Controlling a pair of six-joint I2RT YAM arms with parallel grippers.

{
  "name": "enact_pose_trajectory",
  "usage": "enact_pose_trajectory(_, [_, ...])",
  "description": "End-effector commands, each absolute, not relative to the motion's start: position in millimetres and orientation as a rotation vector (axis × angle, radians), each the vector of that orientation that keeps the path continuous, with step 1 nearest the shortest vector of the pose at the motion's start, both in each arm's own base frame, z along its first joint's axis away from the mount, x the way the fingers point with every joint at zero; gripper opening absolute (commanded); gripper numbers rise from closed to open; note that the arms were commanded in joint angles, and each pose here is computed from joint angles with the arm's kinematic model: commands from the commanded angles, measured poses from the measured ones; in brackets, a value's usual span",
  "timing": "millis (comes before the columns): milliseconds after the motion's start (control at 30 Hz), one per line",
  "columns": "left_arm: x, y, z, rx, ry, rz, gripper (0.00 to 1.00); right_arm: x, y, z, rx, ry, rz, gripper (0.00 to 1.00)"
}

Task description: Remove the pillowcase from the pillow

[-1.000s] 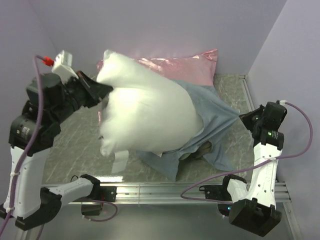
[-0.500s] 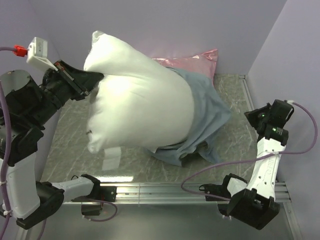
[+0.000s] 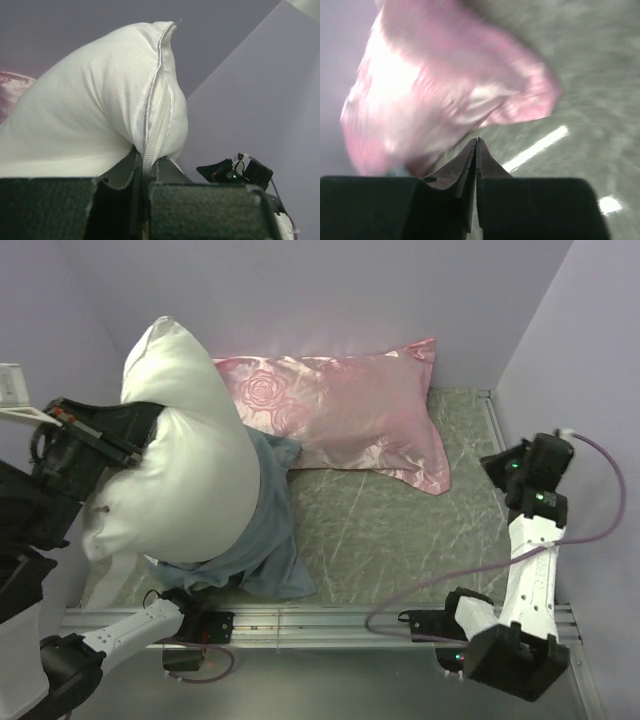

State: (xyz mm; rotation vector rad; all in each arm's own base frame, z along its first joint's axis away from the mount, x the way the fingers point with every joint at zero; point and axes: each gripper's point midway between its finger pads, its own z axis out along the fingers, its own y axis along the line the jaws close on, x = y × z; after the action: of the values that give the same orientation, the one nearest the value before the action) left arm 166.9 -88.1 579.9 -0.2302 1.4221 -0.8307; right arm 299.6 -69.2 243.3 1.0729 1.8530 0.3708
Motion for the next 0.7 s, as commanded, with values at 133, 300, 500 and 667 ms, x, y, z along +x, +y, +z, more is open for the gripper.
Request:
enact_pose_trajectory(133, [203.1,-184.0,543.6,0.038,1.525,-1.088,0.01,297.3,64.9,284.2,0.537,1.891,0.712,0.31])
enact_pose_trajectory(300, [241.3,-222.6,436.3,-0.082,1.687,-1.217,0.00,273.3,104.7,333.4,0.396,1.827,0.791,0.44])
enact_pose_trajectory(500, [256.3,-278.6,357.8,-0.153,1.734,-1.335,0.22,243.7,105.6,379.7,0.352,1.736,0.840,0.49])
enact_pose_trajectory(667, [260.7,-336.4,337.0,-0.114,1.786,-1.300,0.68,228.0,103.5,395.2,0.334,1.712,0.844,0.52])
